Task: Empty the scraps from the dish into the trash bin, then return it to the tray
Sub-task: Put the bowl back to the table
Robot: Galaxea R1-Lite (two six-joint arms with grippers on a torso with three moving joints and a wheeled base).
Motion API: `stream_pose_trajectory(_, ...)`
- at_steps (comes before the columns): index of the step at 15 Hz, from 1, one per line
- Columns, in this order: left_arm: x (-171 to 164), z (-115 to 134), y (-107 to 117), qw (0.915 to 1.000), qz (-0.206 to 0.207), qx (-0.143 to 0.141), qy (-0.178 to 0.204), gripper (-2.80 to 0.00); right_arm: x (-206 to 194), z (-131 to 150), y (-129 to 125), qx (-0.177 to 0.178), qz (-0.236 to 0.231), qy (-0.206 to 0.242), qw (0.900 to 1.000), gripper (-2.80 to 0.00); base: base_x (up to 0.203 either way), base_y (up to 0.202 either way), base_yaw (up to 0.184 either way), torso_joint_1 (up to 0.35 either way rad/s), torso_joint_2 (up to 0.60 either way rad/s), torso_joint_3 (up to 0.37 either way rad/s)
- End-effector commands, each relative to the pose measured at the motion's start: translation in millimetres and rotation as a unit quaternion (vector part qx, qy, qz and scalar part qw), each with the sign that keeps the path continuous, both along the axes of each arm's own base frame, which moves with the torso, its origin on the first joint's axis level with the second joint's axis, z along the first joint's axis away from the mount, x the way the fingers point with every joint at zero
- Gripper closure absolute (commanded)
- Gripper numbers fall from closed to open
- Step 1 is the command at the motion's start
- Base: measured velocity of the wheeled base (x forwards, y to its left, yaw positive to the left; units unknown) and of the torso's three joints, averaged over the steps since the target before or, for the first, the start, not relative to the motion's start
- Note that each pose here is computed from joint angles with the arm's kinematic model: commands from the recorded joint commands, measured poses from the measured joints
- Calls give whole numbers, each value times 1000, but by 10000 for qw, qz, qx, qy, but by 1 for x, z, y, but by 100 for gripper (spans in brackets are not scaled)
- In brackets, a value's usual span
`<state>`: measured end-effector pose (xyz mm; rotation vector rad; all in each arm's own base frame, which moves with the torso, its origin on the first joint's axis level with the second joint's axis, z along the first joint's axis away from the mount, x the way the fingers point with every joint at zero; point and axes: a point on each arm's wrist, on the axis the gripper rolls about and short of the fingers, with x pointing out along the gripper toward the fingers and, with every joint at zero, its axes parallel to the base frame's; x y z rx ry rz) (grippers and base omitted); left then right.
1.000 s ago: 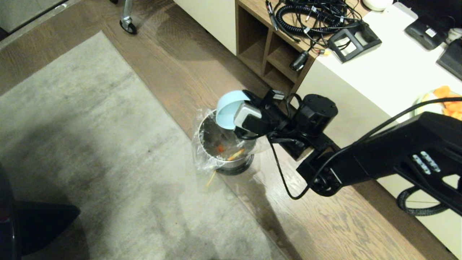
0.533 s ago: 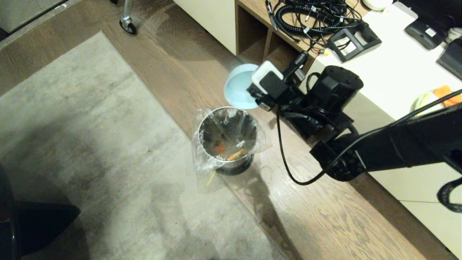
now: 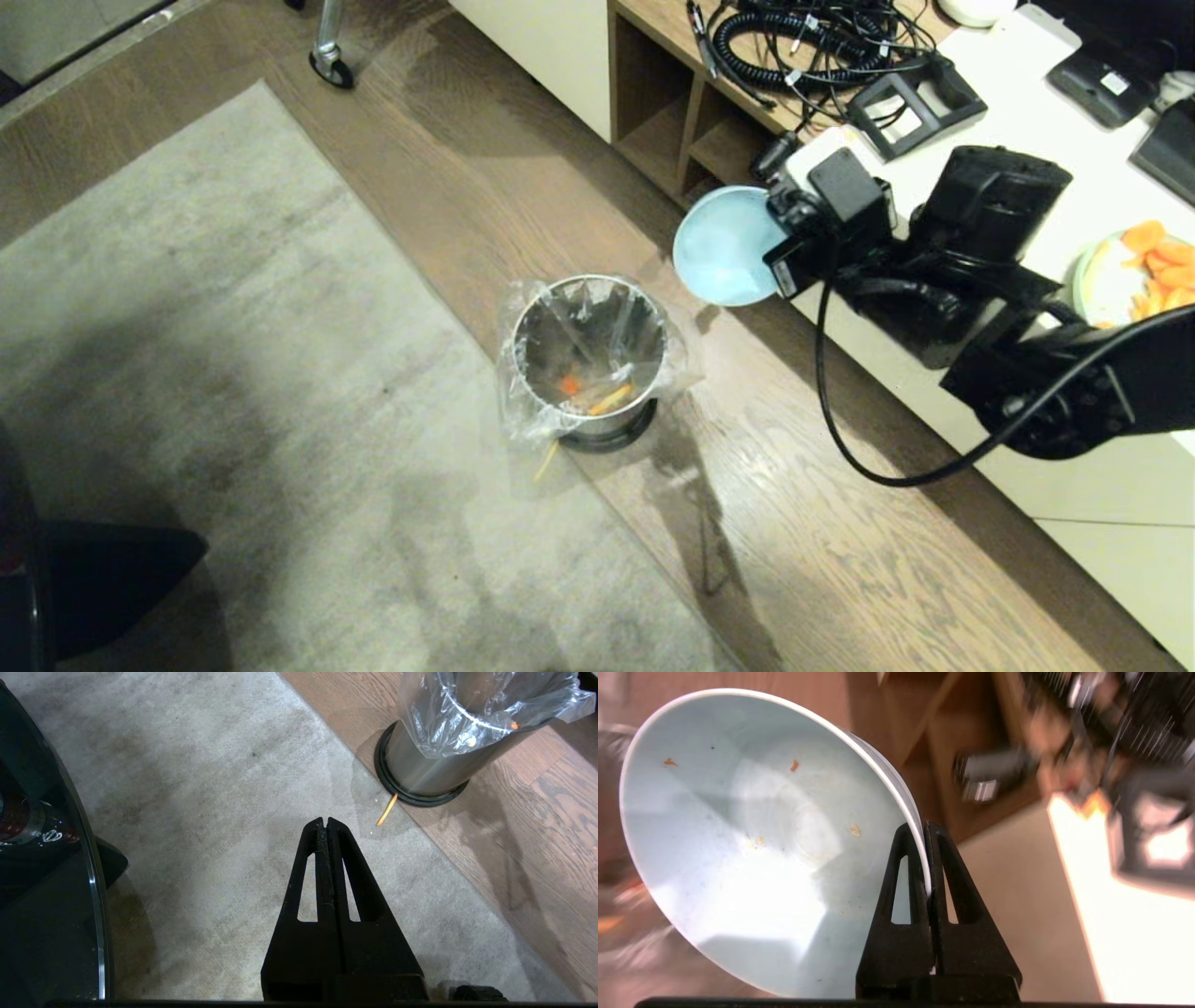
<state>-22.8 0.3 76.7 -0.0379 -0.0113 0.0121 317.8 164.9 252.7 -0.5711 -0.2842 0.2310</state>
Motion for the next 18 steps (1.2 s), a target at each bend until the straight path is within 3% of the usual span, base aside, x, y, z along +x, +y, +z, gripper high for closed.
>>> stream_pose_trajectory(1,0,0,0,10000,4,-7,-6,0,-18,10,-17,432,-7,353,9984,0,0,0,0,0,0,0)
stream_pose_trajectory(5,0,0,0,10000,7,-4,-6,0,-26,7,-38,669,-196,966,9929,0,0,0,0,0,0,0)
stream_pose_trajectory(10,0,0,0,10000,7,-9,-6,0,-56,-17,-63,1187,-486,1754,9761,0,0,0,0,0,0,0)
stream_pose_trajectory(15,0,0,0,10000,1,-7,-6,0,-97,-63,-86,2236,-1322,2434,9345,0,0,0,0,0,0,0)
stream_pose_trajectory(18,0,0,0,10000,7,-2,-6,0,-118,-89,-105,2633,-1595,2290,9235,0,0,0,0,0,0,0)
